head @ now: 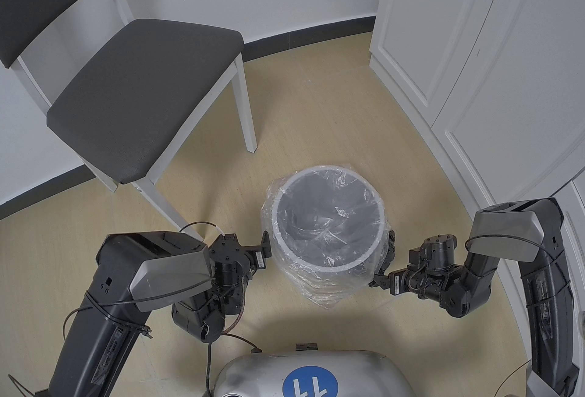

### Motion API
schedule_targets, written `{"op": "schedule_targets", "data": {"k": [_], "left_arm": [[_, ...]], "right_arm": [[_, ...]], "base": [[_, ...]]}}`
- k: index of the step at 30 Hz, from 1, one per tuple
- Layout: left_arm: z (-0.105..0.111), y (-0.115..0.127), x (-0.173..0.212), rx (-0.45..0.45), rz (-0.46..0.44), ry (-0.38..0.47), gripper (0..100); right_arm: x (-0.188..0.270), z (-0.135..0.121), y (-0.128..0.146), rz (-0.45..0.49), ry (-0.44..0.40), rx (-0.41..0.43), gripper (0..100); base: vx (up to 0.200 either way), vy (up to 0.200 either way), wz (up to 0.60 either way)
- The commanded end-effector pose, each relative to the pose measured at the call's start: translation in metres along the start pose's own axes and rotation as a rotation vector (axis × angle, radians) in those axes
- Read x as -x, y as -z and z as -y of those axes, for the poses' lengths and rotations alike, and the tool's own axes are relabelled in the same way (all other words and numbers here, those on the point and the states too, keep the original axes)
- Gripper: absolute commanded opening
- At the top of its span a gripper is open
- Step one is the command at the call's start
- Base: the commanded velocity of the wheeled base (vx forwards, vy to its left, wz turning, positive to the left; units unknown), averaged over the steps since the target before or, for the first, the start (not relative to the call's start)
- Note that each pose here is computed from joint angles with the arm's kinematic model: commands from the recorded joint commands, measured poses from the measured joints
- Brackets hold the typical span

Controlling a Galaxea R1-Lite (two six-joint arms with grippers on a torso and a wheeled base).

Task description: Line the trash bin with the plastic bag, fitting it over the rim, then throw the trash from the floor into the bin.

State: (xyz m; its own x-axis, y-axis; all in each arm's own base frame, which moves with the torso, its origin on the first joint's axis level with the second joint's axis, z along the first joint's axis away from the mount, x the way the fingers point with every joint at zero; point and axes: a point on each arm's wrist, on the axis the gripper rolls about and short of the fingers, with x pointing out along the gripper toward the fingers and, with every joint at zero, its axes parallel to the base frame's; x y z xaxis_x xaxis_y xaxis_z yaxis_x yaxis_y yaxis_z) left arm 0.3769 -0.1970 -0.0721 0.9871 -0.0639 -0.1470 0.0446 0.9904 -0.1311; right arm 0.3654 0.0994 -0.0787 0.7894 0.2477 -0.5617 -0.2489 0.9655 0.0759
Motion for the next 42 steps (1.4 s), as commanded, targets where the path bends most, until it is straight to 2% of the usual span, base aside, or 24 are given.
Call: {"op": "schedule_targets", "data": {"k": [1, 3, 5, 8, 15, 22, 26, 27, 33, 42], "left_arm": [[0.0, 0.001, 0.0, 0.001, 0.0, 0.001, 100], [0.0, 0.0, 0.0, 0.002, 0.003, 0.001, 100], [-0.001, 0.001, 0.0, 0.001, 0.0, -0.001, 100], [0.0, 0.003, 0.0, -0.004, -0.004, 0.0, 100], [-0.001, 0.005, 0.0, -0.006, -0.008, -0.002, 100], [-0.001, 0.005, 0.0, -0.006, -0.008, -0.002, 100], [-0.001, 0.004, 0.0, -0.008, -0.008, -0.004, 100], [-0.001, 0.004, 0.0, -0.006, -0.008, -0.004, 100], [0.0, 0.005, 0.001, -0.007, -0.008, -0.002, 100], [0.0, 0.005, 0.001, -0.008, -0.009, -0.001, 100]], "right_arm": [[0.005, -0.003, -0.001, 0.004, -0.004, 0.008, 100], [0.012, -0.003, -0.006, 0.013, -0.005, 0.012, 100], [0.036, -0.006, -0.029, 0.057, -0.017, 0.025, 100], [0.052, -0.003, -0.046, 0.112, 0.003, 0.072, 100], [0.05, 0.008, -0.059, 0.174, 0.051, 0.067, 100], [0.034, 0.015, -0.065, 0.22, 0.121, 0.054, 100], [0.023, 0.008, -0.063, 0.244, 0.107, 0.016, 100], [0.014, 0.003, -0.064, 0.261, 0.097, -0.017, 100], [-0.014, 0.006, -0.061, 0.284, 0.119, -0.093, 100], [-0.04, 0.014, -0.052, 0.294, 0.125, -0.147, 100]], "base": [[0.0, 0.0, 0.0], [0.0, 0.0, 0.0], [0.0, 0.0, 0.0], [0.0, 0.0, 0.0], [0.0, 0.0, 0.0], [0.0, 0.0, 0.0], [0.0, 0.0, 0.0], [0.0, 0.0, 0.0], [0.0, 0.0, 0.0], [0.0, 0.0, 0.0]]}}
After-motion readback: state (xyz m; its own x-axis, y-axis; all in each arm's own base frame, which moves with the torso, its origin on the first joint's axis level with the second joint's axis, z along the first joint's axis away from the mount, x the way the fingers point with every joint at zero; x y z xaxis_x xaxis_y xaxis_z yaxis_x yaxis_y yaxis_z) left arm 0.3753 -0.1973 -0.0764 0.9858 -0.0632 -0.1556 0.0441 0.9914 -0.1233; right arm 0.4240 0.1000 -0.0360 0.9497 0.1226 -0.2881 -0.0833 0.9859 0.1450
